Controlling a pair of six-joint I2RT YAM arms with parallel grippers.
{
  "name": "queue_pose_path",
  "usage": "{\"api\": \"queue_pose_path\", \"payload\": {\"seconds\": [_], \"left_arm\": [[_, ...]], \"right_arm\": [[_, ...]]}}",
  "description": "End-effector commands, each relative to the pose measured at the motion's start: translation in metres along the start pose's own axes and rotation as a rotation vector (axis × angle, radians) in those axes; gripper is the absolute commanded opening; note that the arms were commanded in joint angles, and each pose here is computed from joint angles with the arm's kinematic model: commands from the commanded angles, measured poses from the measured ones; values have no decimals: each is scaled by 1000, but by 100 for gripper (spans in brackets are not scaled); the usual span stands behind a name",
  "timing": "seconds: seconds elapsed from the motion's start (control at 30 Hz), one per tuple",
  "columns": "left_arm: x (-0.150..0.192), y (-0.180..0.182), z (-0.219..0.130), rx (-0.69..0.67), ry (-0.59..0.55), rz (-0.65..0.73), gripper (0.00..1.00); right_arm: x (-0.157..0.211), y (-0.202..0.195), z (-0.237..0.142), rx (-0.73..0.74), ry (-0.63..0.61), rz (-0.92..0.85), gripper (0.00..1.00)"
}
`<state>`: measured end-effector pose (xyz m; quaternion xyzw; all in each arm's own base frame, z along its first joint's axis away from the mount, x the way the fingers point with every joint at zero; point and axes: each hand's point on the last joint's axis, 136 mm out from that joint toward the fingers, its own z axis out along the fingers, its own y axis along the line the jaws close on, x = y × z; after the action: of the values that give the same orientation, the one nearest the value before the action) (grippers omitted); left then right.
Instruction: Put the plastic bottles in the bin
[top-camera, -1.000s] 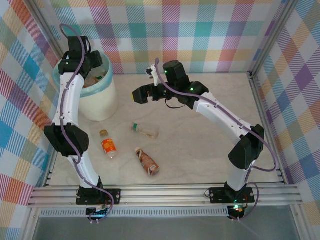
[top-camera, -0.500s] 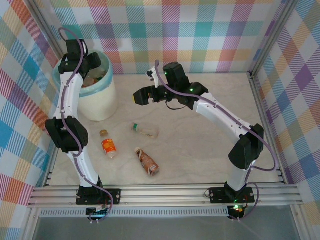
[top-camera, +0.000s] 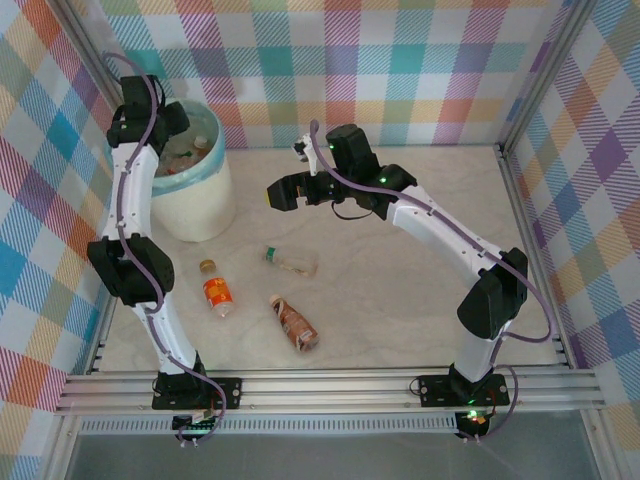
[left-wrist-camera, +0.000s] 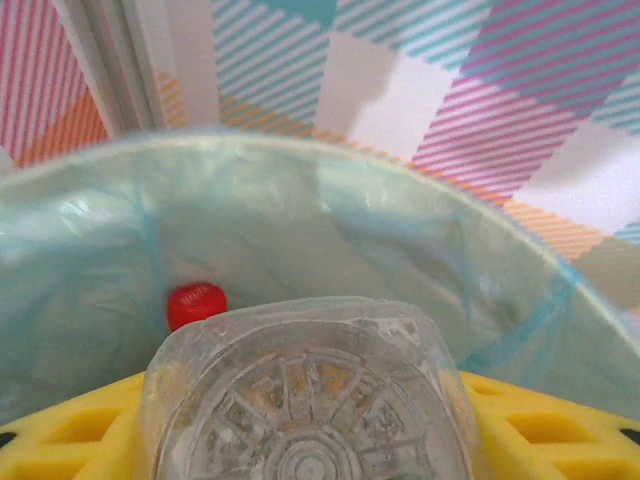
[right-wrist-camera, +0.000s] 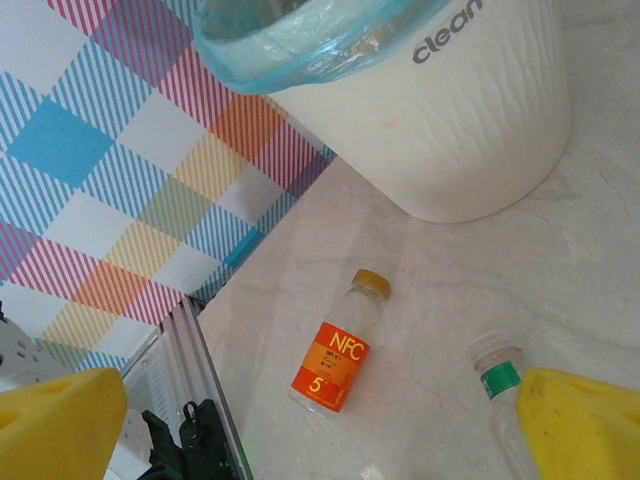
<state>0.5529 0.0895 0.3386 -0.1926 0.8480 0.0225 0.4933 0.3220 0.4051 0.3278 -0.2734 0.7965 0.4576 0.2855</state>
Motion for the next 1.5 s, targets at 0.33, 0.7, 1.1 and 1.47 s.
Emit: {"api": "queue_pose_path", "payload": {"seconds": [0.33,0.7,1.1,1.47], "left_arm": [[75,21,48,-54,230,44,60],[94,18,56,-30,309,63,68],[-46,-3,-62,60,-55,-1,89],[-19,-14,-56,132,41,-24,50]], "right_arm": [[13,3,2,-11,42,23,100],[18,2,8,-19,58,56,100],[15,6,5,-14,51,50,100],[22,4,14,-24,78,70,100]]}}
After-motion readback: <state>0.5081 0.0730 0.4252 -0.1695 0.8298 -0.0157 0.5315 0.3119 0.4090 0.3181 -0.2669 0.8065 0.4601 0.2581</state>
